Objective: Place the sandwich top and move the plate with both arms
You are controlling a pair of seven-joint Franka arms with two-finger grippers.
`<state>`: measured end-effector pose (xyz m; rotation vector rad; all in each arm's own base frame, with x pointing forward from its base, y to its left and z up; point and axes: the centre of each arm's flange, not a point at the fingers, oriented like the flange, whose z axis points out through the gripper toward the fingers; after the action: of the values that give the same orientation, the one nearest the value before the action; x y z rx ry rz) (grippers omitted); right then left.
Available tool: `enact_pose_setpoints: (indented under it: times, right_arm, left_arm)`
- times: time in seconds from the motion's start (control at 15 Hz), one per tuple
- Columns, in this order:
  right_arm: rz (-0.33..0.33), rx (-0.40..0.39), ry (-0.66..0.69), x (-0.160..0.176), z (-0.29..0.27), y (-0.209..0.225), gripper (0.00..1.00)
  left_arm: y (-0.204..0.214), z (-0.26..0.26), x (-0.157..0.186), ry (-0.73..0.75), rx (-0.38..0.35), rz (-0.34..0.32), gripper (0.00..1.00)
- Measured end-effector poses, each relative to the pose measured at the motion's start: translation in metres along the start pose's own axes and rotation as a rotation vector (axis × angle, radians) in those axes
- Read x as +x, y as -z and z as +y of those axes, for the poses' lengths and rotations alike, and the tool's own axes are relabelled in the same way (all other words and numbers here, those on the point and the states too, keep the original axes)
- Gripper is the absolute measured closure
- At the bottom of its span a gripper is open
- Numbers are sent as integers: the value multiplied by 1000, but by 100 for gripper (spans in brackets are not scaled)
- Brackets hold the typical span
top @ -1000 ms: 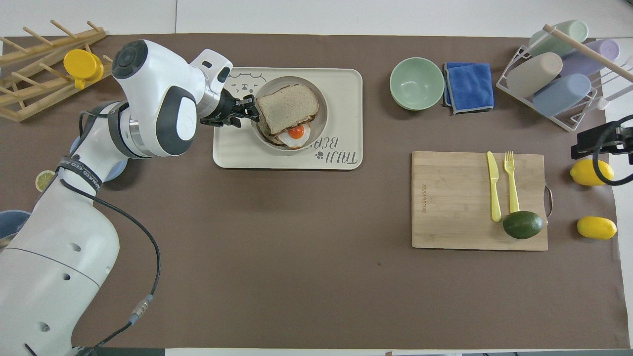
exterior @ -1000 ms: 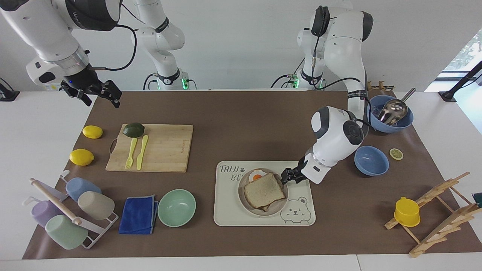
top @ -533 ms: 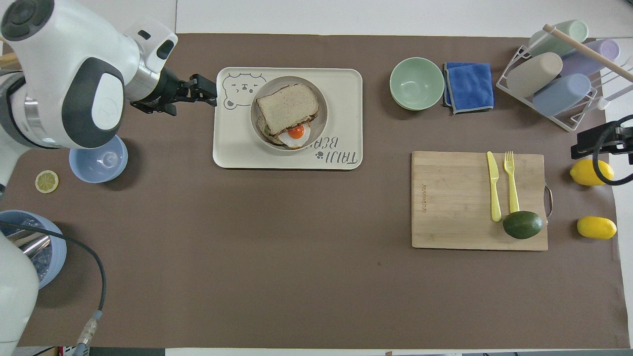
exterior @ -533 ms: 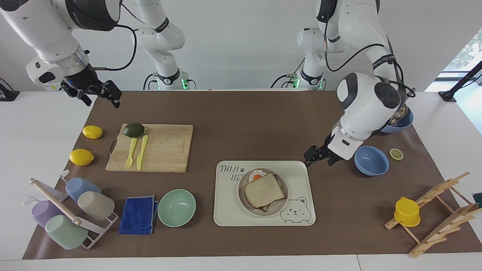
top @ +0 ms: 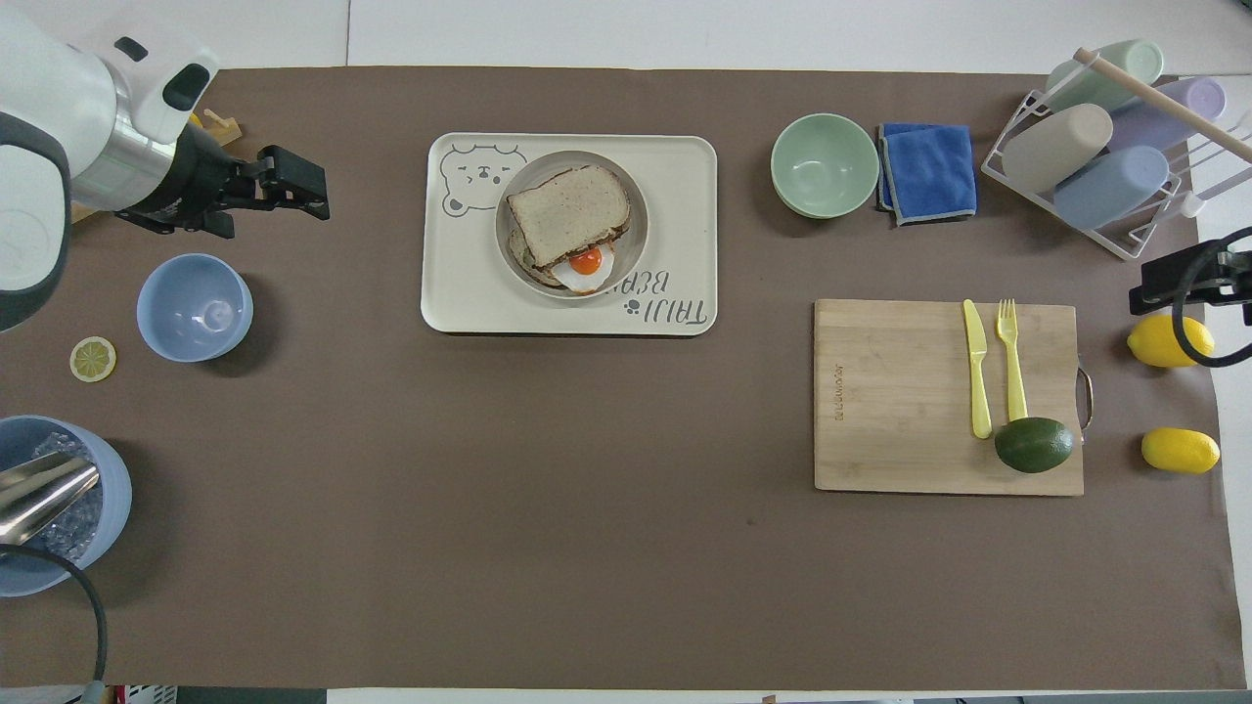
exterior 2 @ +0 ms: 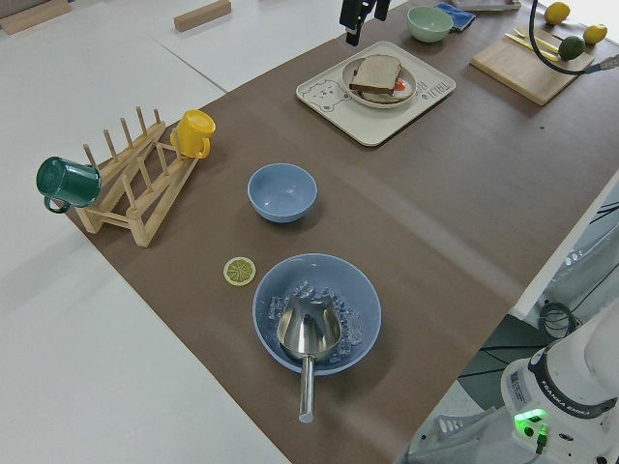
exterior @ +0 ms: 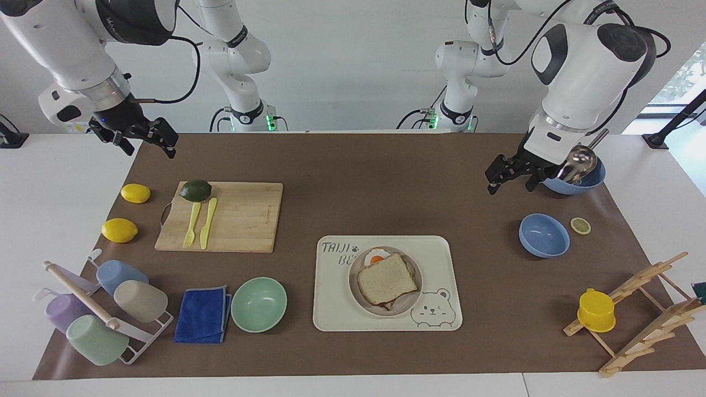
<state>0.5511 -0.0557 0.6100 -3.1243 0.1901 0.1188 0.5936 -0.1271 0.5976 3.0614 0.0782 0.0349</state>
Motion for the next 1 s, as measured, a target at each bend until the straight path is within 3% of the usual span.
enact_pose_setpoints:
  times: [0.33,0.67,1.0]
  right_arm:
    - [0,0,0,0,0,0,0]
    - [0,0,0,0,0,0,0]
    - [0,0,0,0,0,0,0]
  left_arm:
    - [34,-28,-44,11,29,-76,0]
    - [17,-29,-69,-20,50,-161,0]
    - [11,-21,-78,-66,47,-138,0]
